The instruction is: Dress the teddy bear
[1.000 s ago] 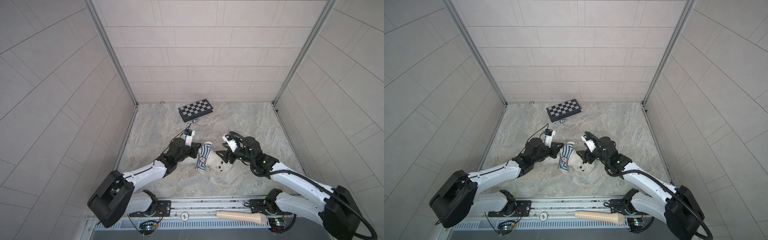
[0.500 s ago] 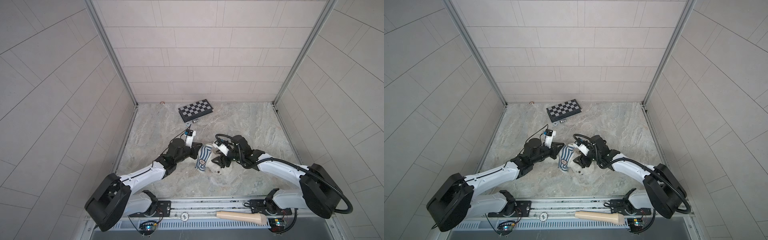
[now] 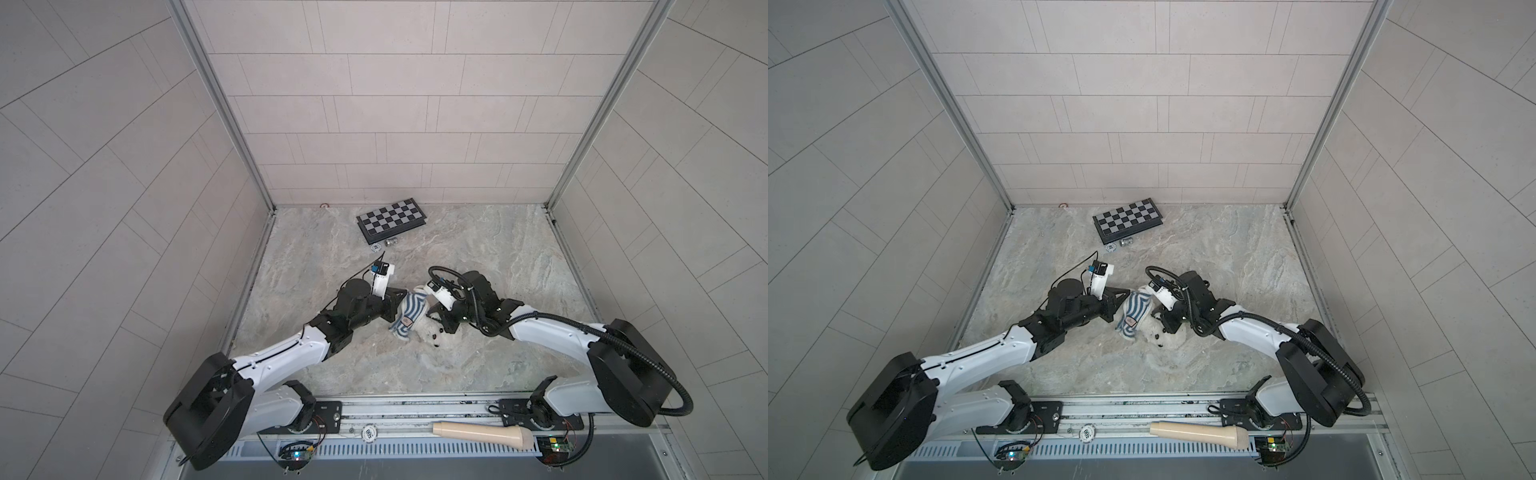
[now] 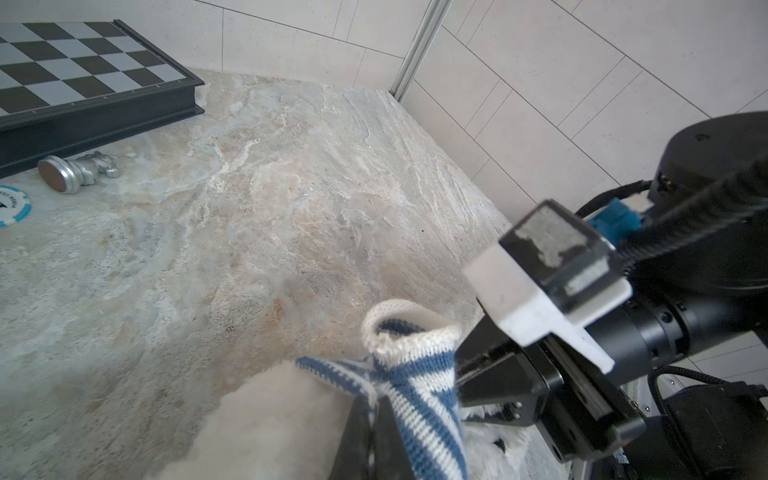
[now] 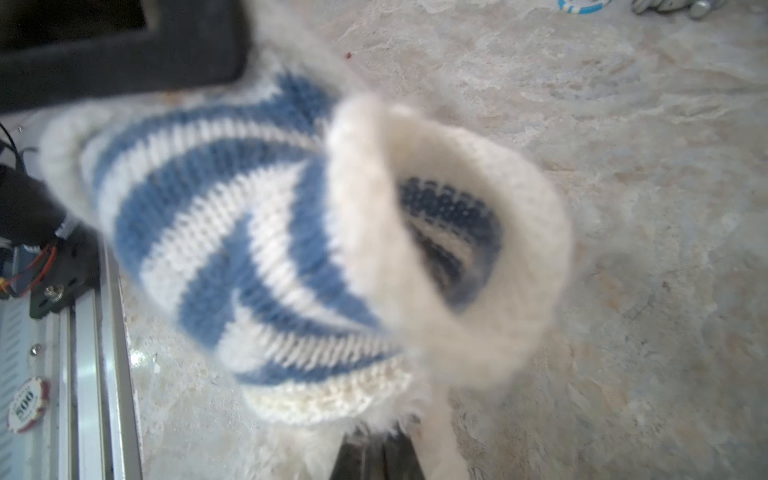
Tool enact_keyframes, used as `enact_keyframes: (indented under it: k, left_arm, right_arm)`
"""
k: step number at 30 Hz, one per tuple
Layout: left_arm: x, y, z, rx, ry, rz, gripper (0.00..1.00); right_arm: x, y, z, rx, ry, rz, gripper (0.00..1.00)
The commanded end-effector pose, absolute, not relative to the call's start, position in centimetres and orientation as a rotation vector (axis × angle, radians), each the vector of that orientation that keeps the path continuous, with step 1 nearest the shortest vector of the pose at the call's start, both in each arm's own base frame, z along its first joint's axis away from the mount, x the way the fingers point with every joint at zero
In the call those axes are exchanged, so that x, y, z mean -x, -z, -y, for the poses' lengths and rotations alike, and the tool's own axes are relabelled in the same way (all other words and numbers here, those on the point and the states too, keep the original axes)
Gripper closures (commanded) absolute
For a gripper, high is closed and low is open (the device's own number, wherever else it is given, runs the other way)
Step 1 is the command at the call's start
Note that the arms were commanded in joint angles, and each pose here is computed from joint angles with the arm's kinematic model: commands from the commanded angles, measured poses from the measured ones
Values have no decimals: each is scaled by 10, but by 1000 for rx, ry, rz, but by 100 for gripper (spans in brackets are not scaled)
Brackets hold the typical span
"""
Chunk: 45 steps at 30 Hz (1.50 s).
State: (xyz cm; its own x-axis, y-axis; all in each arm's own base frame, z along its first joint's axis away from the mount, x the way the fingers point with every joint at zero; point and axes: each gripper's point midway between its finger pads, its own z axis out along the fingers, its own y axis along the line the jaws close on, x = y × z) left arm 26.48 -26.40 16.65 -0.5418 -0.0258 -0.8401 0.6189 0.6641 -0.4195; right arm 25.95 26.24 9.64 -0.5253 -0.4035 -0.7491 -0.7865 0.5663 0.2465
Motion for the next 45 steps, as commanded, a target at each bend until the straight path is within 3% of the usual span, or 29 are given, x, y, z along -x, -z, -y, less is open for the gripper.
enact_keyframes:
  k: [1, 10, 17, 20, 26, 28, 32, 40, 43, 45]
  left_arm:
    - [-258, -188, 265, -493, 907, -1937, 100]
    - [-242, -183, 247, -474, 865, -1967, 100]
    - [-251, -188, 258, -448, 901, -1988, 100]
    - [-255, -192, 262, -425, 917, -2007, 88]
    - [-244, -191, 260, -448, 947, -2008, 43]
    - [-243, -183, 259, -450, 942, -2025, 38]
    - [-249, -174, 267, -491, 930, -2043, 38]
    - [-239, -156, 289, -588, 975, -2062, 51]
    - [-238, -148, 291, -603, 956, -2074, 60]
    - [-240, -147, 291, -597, 944, -2080, 76]
  right_arm:
    - [-270, -89, -249, 812, -705, -2237, 100]
    - [-276, -78, -230, 598, -683, -2310, 100]
    - [-275, -105, -244, 665, -732, -2201, 100]
    - [-271, -109, -245, 701, -706, -2198, 100]
    - [-261, -111, -247, 766, -703, -2153, 100]
    - [-257, -112, -249, 794, -709, -2136, 100]
    - [-255, -111, -250, 811, -714, -2116, 100]
    - [-261, -104, -248, 752, -707, -2165, 100]
    - [-262, -103, -251, 747, -721, -2172, 100]
    - [-264, -102, -248, 731, -705, -2183, 100]
